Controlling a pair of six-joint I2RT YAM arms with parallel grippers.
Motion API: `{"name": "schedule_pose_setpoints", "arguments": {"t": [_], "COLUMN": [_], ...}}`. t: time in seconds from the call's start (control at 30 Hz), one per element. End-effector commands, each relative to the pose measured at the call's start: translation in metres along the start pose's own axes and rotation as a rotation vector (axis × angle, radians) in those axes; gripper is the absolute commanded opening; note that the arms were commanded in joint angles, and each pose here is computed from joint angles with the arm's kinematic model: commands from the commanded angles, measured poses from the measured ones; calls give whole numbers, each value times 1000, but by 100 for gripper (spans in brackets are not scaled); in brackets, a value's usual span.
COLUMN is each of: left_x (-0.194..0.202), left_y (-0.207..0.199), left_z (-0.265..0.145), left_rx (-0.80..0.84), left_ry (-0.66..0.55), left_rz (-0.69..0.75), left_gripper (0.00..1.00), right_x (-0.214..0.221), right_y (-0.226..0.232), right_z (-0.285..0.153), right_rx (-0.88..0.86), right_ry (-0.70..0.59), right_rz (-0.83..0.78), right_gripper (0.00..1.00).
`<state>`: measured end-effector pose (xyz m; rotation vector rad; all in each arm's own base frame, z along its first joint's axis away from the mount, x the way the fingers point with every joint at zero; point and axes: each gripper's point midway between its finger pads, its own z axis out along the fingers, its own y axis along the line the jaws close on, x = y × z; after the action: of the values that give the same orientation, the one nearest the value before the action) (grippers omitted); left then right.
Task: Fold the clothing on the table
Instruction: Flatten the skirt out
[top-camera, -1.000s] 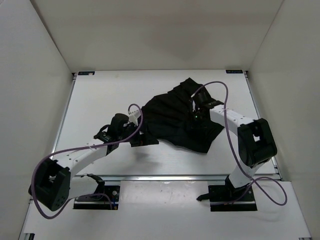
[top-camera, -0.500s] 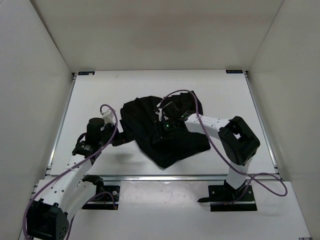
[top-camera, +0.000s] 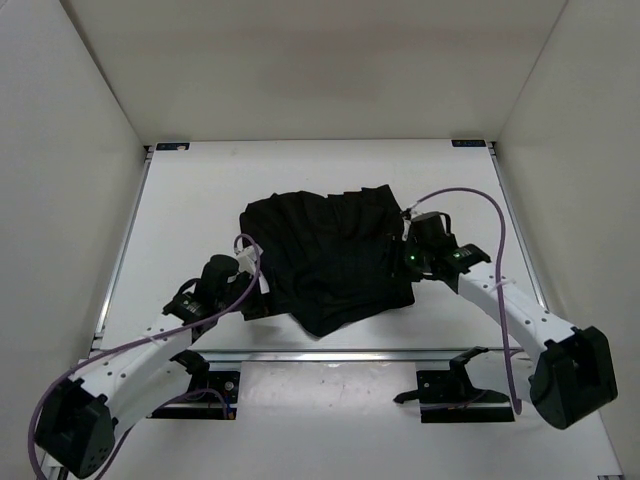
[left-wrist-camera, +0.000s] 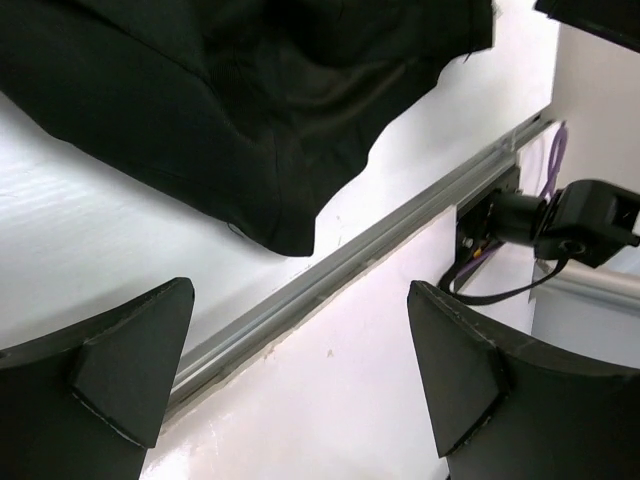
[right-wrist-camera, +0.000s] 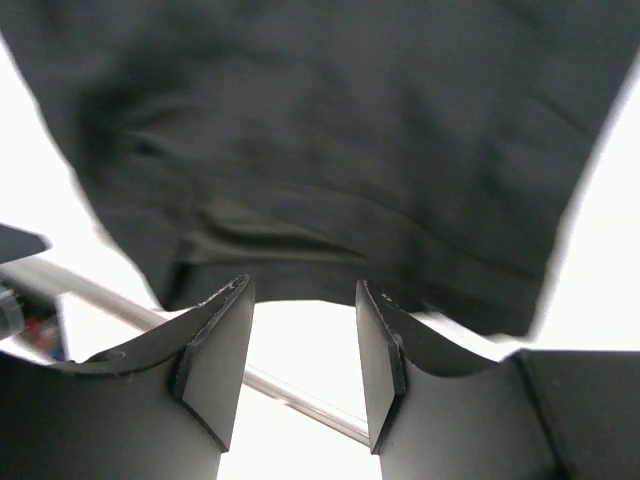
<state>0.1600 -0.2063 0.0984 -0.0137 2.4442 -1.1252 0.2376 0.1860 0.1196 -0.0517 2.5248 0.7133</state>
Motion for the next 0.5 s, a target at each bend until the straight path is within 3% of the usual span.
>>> {"name": "schedule_pose_setpoints", "arguments": {"t": [0.0, 0.47], "left_x": [-5, -7], "left_y": [-10, 4], "left_z": [6, 0], "left_rx": [31, 25], "left_ry": [-7, -59], "left_rz": [5, -46], "left_gripper": [99, 99], "right_x": [18, 49], "right_y": [-36, -79], "right_z": [-9, 27], "right_rx": [132, 405], "right_ry": [28, 189], "right_rz": [-4, -65], "right_gripper": [42, 38]}}
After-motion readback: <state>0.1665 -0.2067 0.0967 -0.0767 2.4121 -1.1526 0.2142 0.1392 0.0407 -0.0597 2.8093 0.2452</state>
